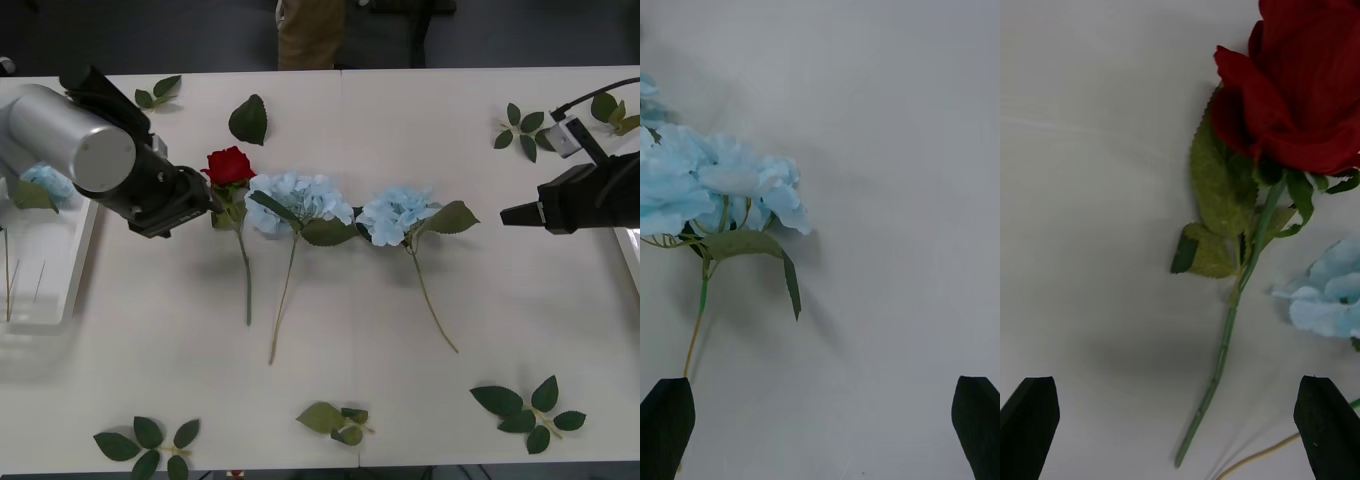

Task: Place the red flowers into the right box and the blue flowers into the left box. If a person shows an open palm, hand one flower to the person first, then continue sorting.

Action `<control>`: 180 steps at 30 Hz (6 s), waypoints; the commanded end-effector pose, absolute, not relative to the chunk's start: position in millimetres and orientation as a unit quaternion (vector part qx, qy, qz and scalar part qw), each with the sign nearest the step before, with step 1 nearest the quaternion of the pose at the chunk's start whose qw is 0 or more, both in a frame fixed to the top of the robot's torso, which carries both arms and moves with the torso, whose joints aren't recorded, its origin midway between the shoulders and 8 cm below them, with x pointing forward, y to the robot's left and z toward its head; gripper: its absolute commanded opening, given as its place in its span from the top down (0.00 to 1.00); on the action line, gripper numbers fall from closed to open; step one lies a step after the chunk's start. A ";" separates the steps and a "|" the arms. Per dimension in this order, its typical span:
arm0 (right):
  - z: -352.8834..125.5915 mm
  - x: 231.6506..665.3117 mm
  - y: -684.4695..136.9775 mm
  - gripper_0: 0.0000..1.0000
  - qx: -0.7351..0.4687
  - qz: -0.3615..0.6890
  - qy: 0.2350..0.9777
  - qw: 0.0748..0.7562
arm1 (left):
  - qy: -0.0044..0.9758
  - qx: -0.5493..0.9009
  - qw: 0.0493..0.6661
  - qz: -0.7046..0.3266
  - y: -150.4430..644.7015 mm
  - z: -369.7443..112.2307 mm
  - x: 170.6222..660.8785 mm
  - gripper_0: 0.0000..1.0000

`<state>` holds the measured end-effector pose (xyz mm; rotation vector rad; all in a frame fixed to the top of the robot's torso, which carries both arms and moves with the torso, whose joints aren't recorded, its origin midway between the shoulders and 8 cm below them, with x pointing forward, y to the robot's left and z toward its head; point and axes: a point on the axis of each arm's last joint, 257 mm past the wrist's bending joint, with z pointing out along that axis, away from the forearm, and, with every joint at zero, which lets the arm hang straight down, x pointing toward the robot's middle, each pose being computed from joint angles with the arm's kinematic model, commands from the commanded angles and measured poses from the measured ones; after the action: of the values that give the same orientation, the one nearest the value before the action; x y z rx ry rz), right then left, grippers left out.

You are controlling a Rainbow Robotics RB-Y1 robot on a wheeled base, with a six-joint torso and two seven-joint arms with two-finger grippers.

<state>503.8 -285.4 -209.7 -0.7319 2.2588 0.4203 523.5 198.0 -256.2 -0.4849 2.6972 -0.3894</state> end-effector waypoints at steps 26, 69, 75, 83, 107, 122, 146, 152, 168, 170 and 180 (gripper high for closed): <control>-304.7 476.8 -147.6 0.00 -0.324 0.136 0.861 0.368 | 0.964 -0.119 0.232 -0.046 143.5 -294.8 568.9 0.09; -305.1 500.5 -134.5 1.00 -0.321 0.046 0.859 0.395 | 0.971 -0.087 0.219 0.041 219.0 -249.5 532.3 1.00; -258.3 501.0 -149.5 1.00 -0.287 0.076 0.870 0.394 | 0.975 -0.090 0.199 0.025 234.1 -199.7 507.2 1.00; -197.0 495.7 -170.3 1.00 -0.250 0.126 0.872 0.401 | 0.950 -0.036 0.272 -0.148 160.0 -127.5 527.7 1.00; -134.2 484.8 -180.5 1.00 -0.199 0.239 0.852 0.421 | 0.672 0.214 0.505 -0.497 -66.6 -7.6 485.2 1.00; -282.1 501.1 -188.4 1.00 -0.207 0.102 0.912 0.340 | 0.649 0.227 0.497 -0.530 -81.0 3.4 468.0 1.00; -191.5 466.4 -208.2 0.19 -0.211 0.341 0.846 0.351 | 0.652 0.216 0.484 -0.542 -77.2 2.3 466.4 1.00; -139.7 428.5 -203.3 0.19 -0.240 0.439 0.789 0.356 | 0.653 0.215 0.483 -0.542 -76.8 0.7 466.3 1.00; -88.5 424.2 -85.1 0.19 -0.270 0.566 0.653 0.424 | 0.656 0.213 0.483 -0.540 -75.1 -2.0 469.1 1.00; -90.6 425.1 -73.4 0.19 -0.272 0.568 0.651 0.424 | 0.656 0.213 0.482 -0.541 -74.7 -1.8 469.0 1.00; -88.4 429.9 -30.1 1.00 -0.260 0.580 0.641 0.431 | 0.655 0.207 0.471 -0.553 -78.0 -1.8 465.0 1.00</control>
<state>437.8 -54.8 -114.8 -0.5709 1.6845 1.4398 474.1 -77.2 -11.7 0.4676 1.6545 -1.3622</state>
